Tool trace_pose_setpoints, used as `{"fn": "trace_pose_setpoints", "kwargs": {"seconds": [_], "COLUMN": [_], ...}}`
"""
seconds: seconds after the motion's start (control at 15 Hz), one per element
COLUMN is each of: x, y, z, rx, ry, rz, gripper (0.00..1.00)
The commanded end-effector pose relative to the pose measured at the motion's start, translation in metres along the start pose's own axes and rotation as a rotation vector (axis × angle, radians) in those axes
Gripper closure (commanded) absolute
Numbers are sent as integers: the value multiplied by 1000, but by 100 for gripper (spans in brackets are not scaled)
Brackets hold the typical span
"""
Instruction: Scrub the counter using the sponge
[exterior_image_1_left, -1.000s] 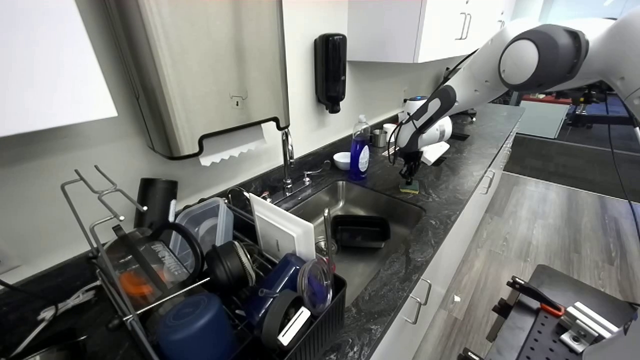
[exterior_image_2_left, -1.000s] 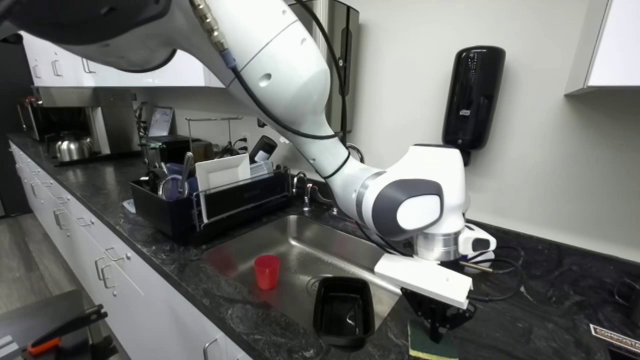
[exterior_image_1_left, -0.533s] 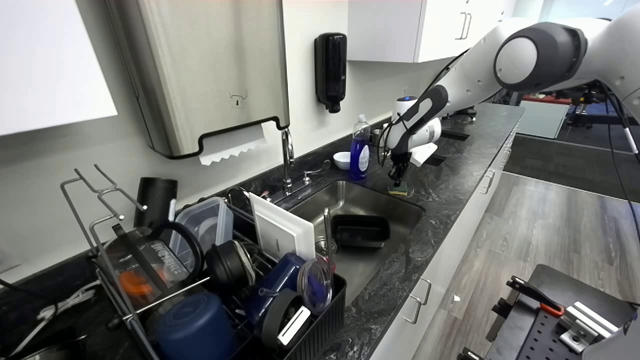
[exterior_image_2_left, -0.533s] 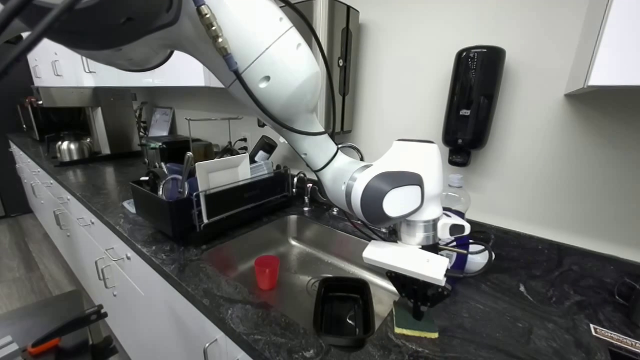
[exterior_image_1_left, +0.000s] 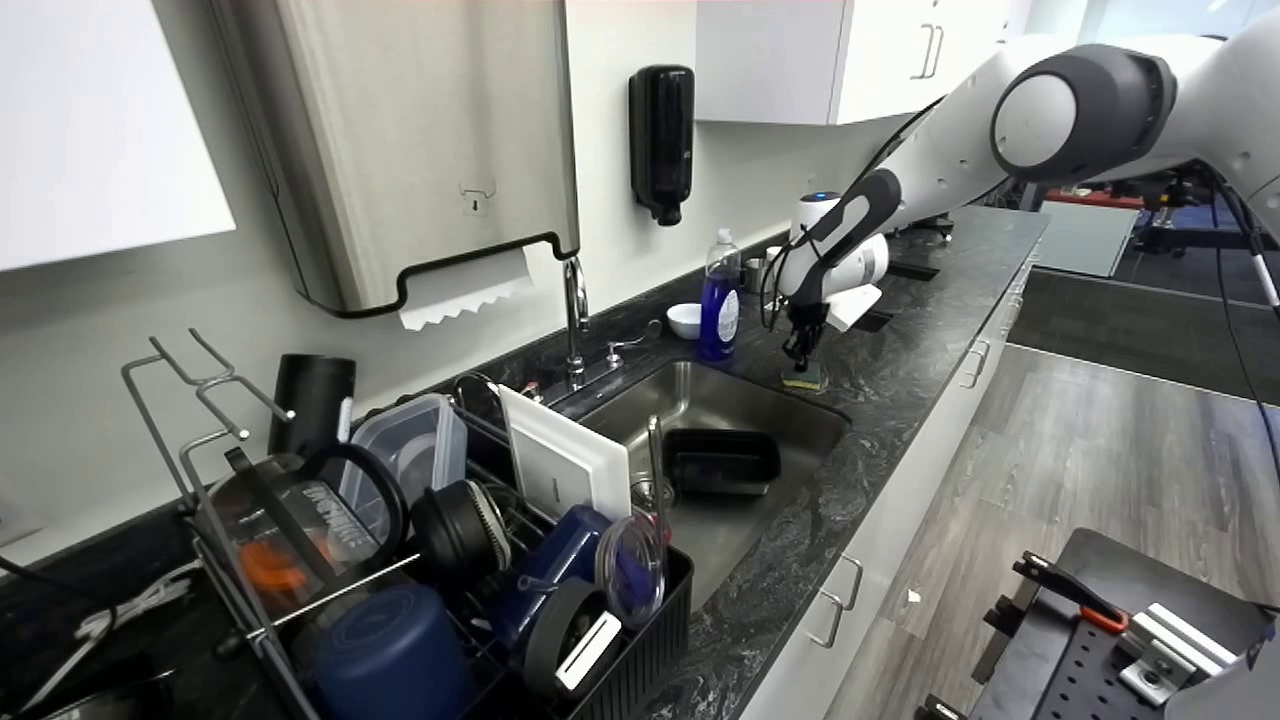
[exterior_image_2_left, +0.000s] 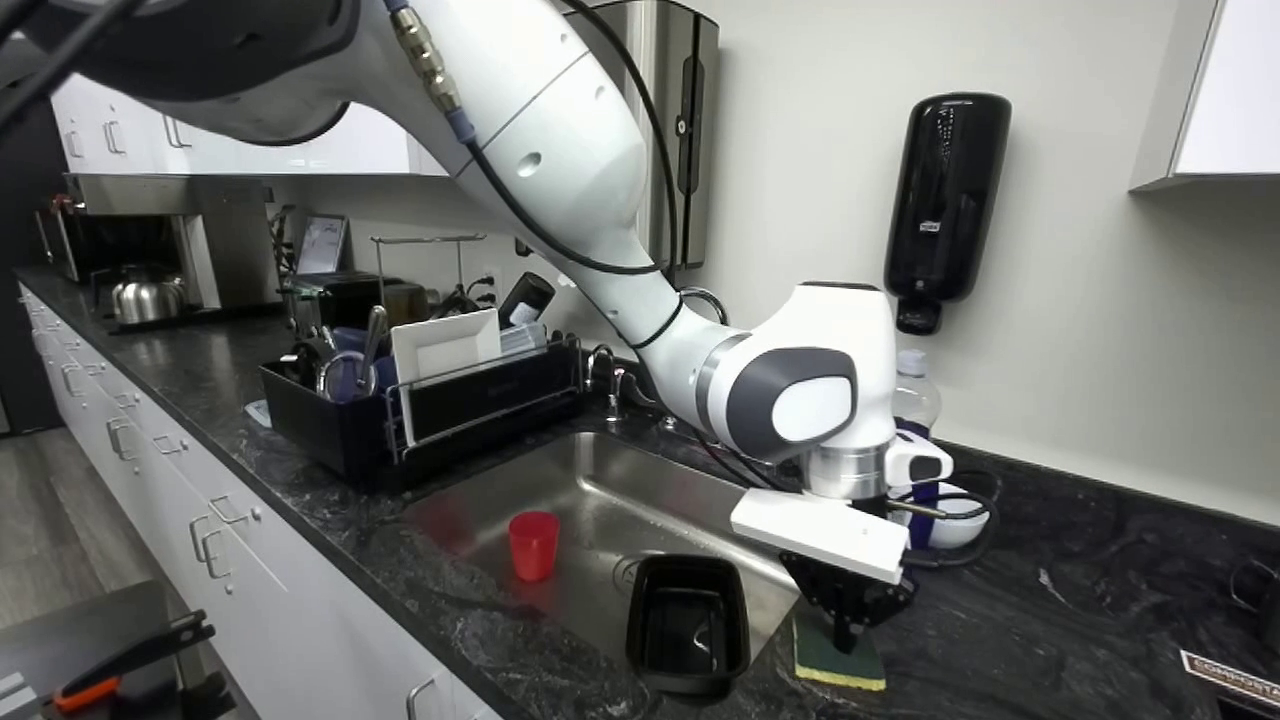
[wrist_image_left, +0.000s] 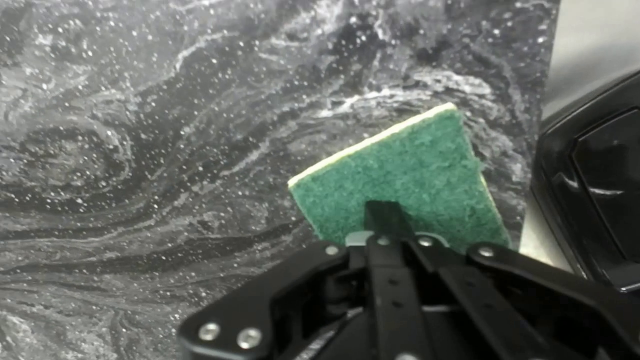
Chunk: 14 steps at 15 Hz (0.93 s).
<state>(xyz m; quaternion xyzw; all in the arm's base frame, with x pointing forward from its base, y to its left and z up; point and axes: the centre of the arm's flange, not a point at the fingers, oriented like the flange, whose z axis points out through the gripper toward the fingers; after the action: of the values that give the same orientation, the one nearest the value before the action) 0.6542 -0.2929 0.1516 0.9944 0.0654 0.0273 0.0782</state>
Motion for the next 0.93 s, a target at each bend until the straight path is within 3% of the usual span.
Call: {"fn": "trace_pose_setpoints", "kwargs": {"seconds": [0.0, 0.4, 0.87], "x": [-13, -42, -23], "y": [31, 80, 47], "z": [11, 17, 11], "rx": [-1, -18, -5], "ry": [-32, -55, -31], "rz": [42, 127, 76], "gripper": [100, 100, 100]}}
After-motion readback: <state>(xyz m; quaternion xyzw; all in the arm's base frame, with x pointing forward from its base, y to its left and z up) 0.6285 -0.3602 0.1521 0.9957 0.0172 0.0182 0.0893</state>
